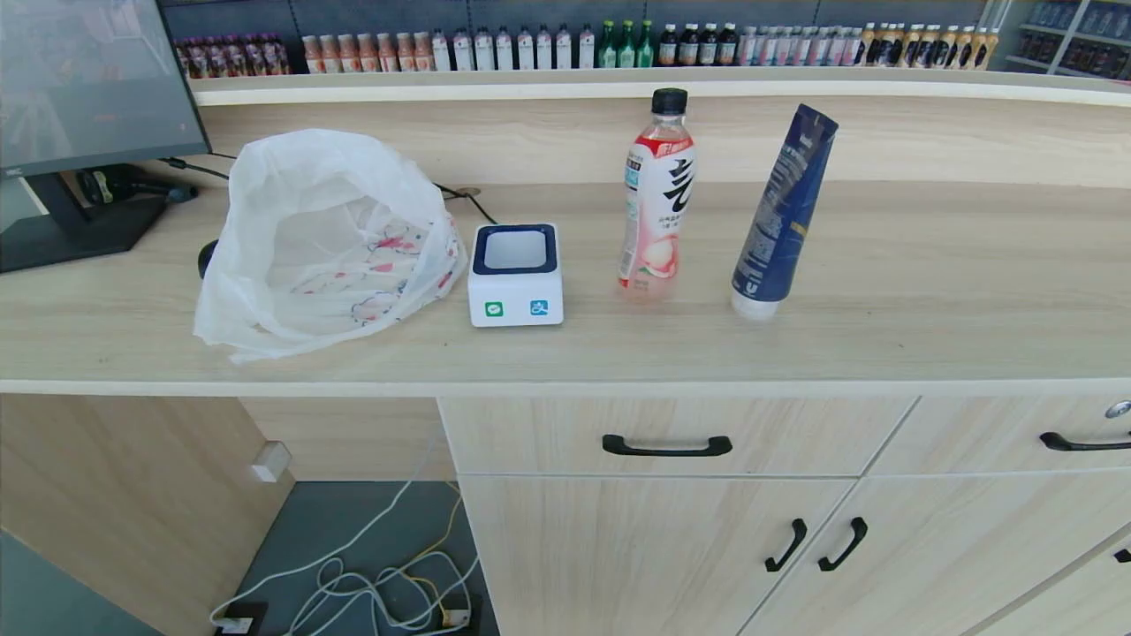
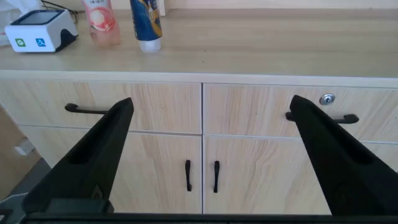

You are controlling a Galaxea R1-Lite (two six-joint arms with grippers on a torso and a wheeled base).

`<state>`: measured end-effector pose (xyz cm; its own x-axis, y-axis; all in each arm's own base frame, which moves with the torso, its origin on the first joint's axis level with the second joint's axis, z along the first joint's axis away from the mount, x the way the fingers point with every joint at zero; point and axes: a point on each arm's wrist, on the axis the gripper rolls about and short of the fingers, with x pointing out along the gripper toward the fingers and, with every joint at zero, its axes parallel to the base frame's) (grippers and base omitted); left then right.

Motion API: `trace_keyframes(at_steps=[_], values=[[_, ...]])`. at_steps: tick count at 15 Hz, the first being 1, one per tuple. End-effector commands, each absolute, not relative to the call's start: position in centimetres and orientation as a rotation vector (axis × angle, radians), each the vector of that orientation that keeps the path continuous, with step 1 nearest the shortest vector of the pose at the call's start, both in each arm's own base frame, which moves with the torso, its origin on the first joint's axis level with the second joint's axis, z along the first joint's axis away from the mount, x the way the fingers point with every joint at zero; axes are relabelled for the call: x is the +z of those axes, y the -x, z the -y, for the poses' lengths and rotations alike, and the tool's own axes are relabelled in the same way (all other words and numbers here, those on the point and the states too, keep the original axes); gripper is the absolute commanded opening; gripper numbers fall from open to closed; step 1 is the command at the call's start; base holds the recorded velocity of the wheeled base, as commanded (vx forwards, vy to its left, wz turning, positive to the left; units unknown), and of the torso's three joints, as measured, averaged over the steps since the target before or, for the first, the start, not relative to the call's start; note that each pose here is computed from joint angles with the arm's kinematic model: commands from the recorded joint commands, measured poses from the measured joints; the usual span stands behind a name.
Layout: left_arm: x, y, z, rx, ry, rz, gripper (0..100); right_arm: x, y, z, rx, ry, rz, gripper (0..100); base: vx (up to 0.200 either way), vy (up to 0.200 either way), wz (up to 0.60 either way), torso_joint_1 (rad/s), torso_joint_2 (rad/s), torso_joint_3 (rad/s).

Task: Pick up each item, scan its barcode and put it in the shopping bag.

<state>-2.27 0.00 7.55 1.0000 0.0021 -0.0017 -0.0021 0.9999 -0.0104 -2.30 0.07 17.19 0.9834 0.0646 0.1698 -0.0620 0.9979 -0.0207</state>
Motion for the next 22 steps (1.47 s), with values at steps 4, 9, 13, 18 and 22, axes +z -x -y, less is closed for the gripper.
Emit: trace_keyframes(at_steps=[4,9,13,18,22], values=[[7.6,2.3,0.0,0.003,0.011,-0.002,100,20.9,-2.2,-0.2,0.090,0.048,0.205,100,0.000,0.000,0.00,0.000,0.00,0.000],[7.6,2.3,0.0,0.003,0.011,-0.002,100,22.8,-5.7,-0.6,0.141,0.053,0.229,100,0.000,0.000,0.00,0.000,0.00,0.000],[7.6,2.3,0.0,0.003,0.011,-0.002,100,25.1,-8.1,-1.8,0.264,0.128,0.284,100,0.000,0.000,0.00,0.000,0.00,0.000],[7.6,2.3,0.0,0.003,0.011,-0.002,100,26.7,-10.6,-3.0,0.314,0.189,0.281,100,0.000,0.000,0.00,0.000,0.00,0.000],[7.6,2.3,0.0,0.003,0.011,-0.002,100,26.3,-12.4,-3.9,0.343,0.217,0.257,100,0.000,0.000,0.00,0.000,0.00,0.000]])
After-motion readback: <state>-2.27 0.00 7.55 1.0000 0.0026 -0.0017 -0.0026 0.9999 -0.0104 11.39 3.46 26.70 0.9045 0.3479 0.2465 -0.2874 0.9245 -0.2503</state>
